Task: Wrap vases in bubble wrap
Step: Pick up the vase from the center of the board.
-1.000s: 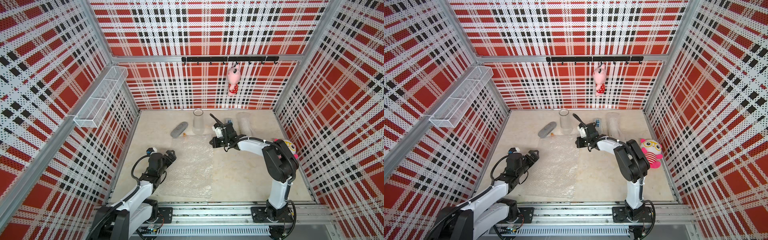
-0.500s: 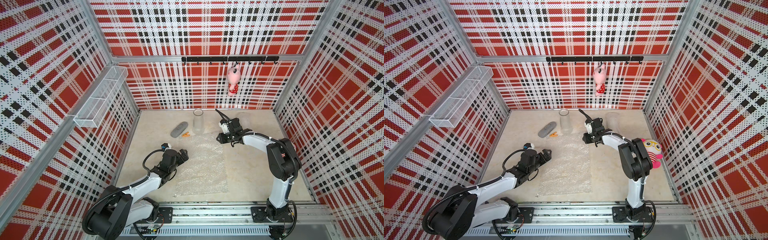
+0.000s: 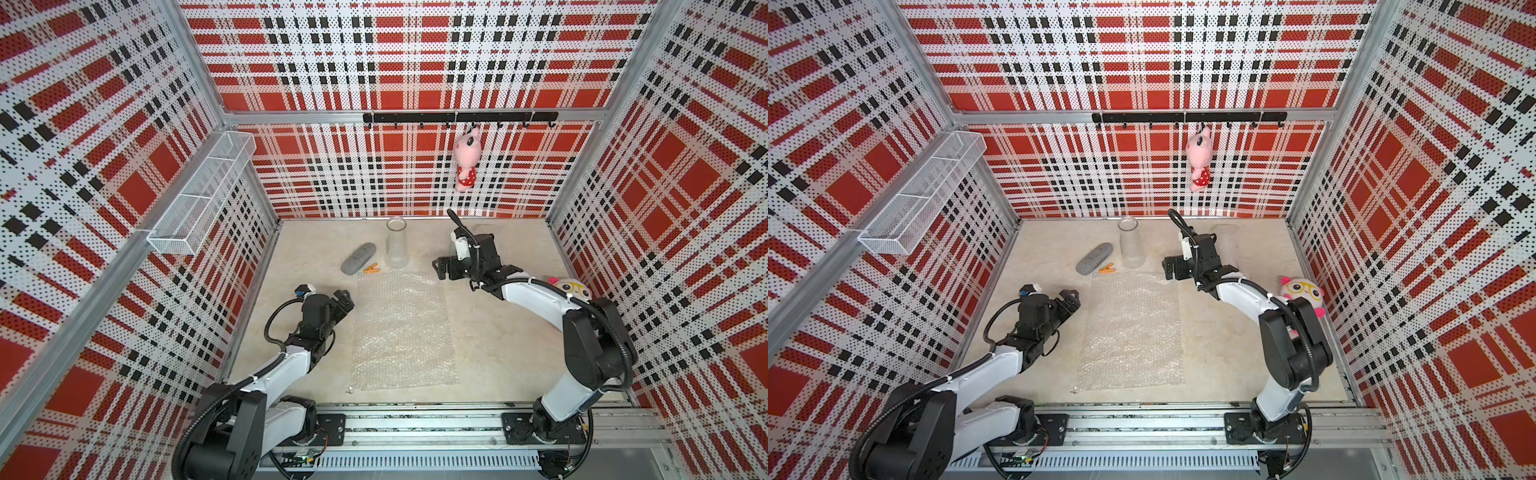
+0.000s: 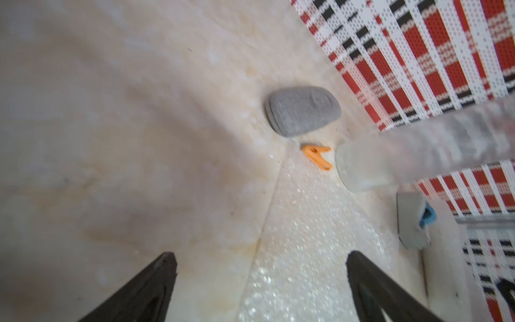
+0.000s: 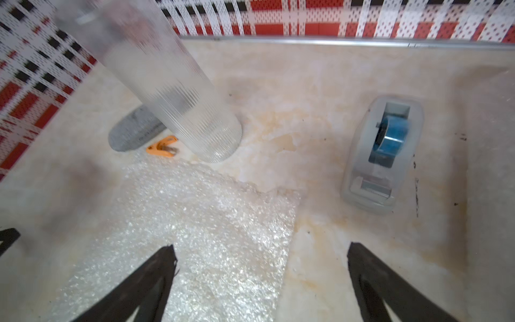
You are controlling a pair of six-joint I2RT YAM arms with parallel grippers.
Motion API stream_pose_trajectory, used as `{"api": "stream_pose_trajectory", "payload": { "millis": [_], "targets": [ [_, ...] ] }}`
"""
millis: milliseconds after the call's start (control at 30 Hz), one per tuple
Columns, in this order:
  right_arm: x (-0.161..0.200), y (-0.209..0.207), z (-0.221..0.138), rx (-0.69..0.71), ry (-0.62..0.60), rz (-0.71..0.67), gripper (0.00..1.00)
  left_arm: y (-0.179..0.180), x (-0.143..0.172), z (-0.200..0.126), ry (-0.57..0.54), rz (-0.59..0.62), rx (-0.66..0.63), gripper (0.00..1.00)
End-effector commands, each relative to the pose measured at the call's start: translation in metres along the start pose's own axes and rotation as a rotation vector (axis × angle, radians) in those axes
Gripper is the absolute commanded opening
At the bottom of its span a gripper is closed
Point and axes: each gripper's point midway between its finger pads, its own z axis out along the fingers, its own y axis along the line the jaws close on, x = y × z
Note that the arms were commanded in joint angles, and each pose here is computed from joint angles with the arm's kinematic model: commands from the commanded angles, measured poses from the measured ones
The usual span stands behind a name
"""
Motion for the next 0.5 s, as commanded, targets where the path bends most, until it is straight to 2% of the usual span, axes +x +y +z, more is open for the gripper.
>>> {"api": "stream_pose_trajectory", "payload": {
  "millis": [0,100,233,367,467],
  "targets": [
    [-0.061,0.027,-0.011,-0.12,-0.266,0.023,1.0,-0.016,-0.02,0.006,-0.088,-0.003,0.017,0.98],
    [-0.074,0.047,0.006,-0.175,-0.182,0.023,1.0,-0.017,-0.03,0.01,-0.17,0.035,-0.034,0.98],
    [-0.086,0.072,0.026,-0.171,-0.121,-0.051,1.0,-0.014,-0.033,0.018,-0.161,0.066,-0.021,0.98],
    [-0.108,0.087,0.04,-0.072,-0.156,-0.114,1.0,0.006,-0.032,0.017,-0.176,0.003,0.008,0.98],
    [-0.12,0.098,0.055,-0.046,-0.202,-0.135,1.0,-0.001,-0.03,0.018,-0.156,0.003,0.043,0.98]
  ]
}}
